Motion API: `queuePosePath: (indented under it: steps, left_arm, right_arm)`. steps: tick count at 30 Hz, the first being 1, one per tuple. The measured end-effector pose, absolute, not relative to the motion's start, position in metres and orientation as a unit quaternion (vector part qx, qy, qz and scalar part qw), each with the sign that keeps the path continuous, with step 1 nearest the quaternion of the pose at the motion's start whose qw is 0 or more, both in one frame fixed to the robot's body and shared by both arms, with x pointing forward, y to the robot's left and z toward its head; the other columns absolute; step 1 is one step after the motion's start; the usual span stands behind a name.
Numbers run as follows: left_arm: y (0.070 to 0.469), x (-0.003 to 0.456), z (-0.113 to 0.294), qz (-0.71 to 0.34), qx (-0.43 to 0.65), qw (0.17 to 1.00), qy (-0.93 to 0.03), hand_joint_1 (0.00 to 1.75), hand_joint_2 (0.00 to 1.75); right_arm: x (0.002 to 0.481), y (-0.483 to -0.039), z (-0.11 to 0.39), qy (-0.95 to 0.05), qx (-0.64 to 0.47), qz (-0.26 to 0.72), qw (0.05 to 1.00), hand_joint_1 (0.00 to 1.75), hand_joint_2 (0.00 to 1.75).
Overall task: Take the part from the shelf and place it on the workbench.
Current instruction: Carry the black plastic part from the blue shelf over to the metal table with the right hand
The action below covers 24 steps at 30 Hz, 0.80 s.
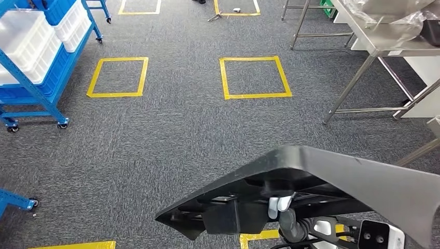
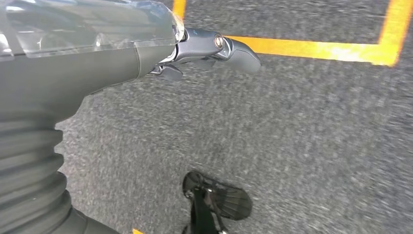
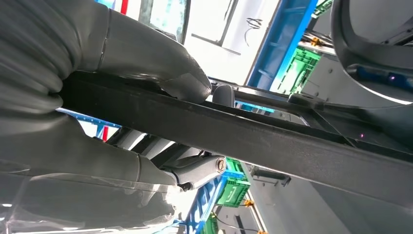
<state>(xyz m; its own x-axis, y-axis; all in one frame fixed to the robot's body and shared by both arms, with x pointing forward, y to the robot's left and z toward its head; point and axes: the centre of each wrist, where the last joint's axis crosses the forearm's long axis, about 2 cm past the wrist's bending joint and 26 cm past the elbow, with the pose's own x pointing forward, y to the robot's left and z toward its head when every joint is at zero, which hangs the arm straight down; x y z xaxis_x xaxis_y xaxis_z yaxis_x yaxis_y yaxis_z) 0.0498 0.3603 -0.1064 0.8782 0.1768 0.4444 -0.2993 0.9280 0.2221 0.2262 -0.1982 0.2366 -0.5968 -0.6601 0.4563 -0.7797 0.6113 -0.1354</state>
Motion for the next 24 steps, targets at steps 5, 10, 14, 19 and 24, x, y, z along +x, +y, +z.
queuePosePath:
  steps: [5, 10, 14, 19, 24]
  left_arm:
    - [0.361, 0.047, -0.107, 0.123, 0.146, 0.958, -0.216, 0.00, 1.75]
    - [0.359, 0.049, -0.107, 0.130, 0.148, 0.954, -0.225, 0.00, 1.75]
    - [0.359, 0.052, -0.106, 0.134, 0.149, 0.952, -0.230, 0.00, 1.75]
    - [0.358, 0.047, -0.107, 0.134, 0.150, 0.955, -0.218, 0.00, 1.75]
    - [0.351, 0.046, -0.108, 0.134, 0.150, 0.959, -0.201, 0.00, 1.75]
  right_arm:
    - [0.228, -0.197, 0.239, -0.880, 0.406, 0.168, 0.180, 1.75, 1.75]
    - [0.234, -0.192, 0.248, -0.881, 0.407, 0.176, 0.165, 1.75, 1.75]
    - [0.239, -0.194, 0.252, -0.881, 0.409, 0.178, 0.159, 1.75, 1.75]
    - [0.240, -0.193, 0.248, -0.875, 0.414, 0.186, 0.166, 1.75, 1.75]
    - [0.238, -0.193, 0.239, -0.869, 0.417, 0.192, 0.182, 1.75, 1.75]
